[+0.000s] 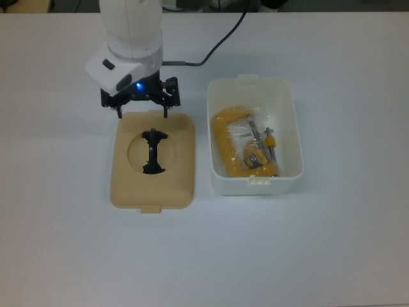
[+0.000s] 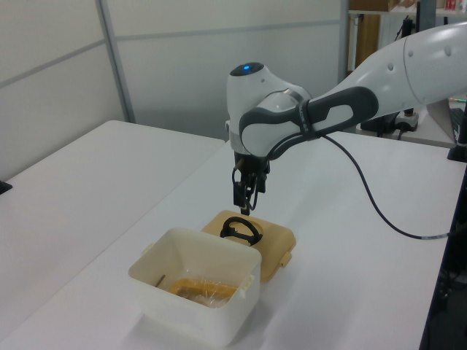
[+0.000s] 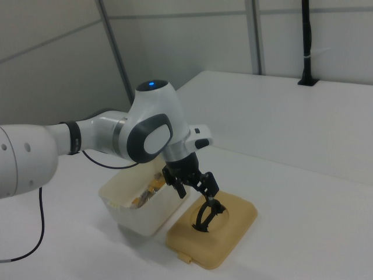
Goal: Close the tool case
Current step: 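Close the gripper on the black handle of the beige lid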
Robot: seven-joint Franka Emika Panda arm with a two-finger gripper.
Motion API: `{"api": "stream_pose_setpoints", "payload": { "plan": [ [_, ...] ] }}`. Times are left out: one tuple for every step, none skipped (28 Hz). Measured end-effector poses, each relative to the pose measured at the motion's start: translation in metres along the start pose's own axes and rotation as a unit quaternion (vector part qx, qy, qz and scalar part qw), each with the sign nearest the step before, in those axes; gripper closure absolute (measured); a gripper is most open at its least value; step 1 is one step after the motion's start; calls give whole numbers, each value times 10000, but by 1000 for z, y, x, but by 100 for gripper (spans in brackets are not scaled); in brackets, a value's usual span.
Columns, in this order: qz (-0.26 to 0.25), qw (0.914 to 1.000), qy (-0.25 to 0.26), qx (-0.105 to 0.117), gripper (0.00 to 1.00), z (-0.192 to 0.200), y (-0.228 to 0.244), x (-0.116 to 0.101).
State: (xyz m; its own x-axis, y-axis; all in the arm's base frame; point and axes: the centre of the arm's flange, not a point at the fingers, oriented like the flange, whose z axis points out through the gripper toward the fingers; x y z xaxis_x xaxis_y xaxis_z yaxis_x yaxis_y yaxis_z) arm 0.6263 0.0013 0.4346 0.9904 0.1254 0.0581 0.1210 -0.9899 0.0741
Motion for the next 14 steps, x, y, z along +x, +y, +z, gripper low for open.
{"api": "stream_pose_setpoints", "payload": {
  "plan": [
    [-10, 10000, -20, 5, 0, 4, -1, 1],
    [-17, 10000, -33, 9, 0, 7, -2, 1],
    [-20, 10000, -34, 13, 0, 10, -3, 2],
    [-21, 10000, -10, 16, 0, 14, -3, 4],
    [-22, 10000, 5, 17, 0, 16, -3, 5],
    [-22, 10000, 21, 18, 0, 18, -3, 6],
    [-24, 10000, 30, 19, 0, 21, -3, 7],
    [-25, 10000, 43, 21, 2, 24, -3, 8],
    [-27, 10000, 53, 23, 4, 28, -3, 9],
    [-28, 10000, 49, 25, 4, 30, -3, 10],
    [-29, 10000, 45, 27, 4, 33, -4, 11],
    [-30, 10000, 39, 29, 7, 35, -4, 11],
    [-31, 10000, 32, 31, 13, 37, -4, 12],
    [-30, 10000, 22, 34, 16, 39, -4, 13]
  ]
}}
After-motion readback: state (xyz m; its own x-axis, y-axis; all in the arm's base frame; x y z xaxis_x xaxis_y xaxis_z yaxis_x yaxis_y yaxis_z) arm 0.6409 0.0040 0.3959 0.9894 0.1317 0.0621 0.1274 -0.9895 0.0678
